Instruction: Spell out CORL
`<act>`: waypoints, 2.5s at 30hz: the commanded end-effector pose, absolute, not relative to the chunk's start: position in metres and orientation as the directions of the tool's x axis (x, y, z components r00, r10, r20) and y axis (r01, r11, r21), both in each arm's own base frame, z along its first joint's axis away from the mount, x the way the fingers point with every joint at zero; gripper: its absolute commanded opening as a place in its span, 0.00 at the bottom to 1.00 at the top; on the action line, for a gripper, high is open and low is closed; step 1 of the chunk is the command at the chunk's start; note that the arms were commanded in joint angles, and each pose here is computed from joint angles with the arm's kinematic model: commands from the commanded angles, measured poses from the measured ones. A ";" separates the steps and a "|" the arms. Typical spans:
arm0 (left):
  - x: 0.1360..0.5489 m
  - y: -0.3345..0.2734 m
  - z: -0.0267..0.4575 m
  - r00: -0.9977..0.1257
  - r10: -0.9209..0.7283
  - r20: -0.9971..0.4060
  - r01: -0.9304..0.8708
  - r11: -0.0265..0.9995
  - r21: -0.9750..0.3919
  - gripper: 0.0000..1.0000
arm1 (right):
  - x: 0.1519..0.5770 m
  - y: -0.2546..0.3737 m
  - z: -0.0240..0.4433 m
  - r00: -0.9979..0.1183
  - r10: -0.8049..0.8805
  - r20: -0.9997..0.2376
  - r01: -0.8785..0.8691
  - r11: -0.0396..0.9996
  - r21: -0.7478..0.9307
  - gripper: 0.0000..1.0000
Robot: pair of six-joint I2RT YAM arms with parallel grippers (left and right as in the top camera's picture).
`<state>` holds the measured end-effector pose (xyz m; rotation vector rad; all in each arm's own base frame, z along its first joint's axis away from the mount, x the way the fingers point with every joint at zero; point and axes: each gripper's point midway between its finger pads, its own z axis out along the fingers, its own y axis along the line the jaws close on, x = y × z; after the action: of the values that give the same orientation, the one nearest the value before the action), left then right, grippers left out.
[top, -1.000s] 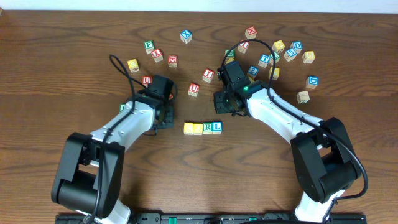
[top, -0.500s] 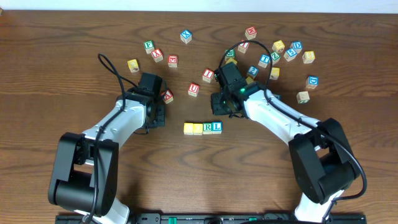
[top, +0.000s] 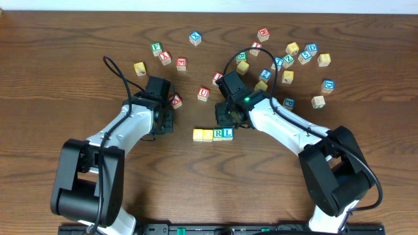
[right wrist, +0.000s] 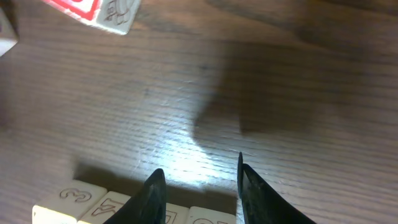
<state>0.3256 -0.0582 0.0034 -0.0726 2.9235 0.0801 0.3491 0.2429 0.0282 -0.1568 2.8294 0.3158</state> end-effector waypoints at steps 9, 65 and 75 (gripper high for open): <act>0.333 -0.057 0.006 -0.971 -0.030 -0.237 -0.045 0.997 0.059 0.07 | 0.366 0.218 0.030 -0.903 0.100 -0.418 0.086 0.995 0.051 0.35; 0.338 -0.030 0.006 -0.969 -0.101 -0.227 -0.103 0.995 -0.005 0.07 | 0.327 0.251 0.023 -0.940 0.073 -0.333 0.047 0.995 0.085 0.34; 0.338 -0.030 0.006 -0.969 -0.101 -0.226 -0.103 0.995 -0.005 0.08 | 0.327 0.250 0.023 -0.941 0.026 -0.337 0.005 0.998 0.064 0.33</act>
<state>0.3347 -0.0291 0.0039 -0.1673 2.9123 0.0224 0.3265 0.2523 0.0256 0.0681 2.8057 0.1270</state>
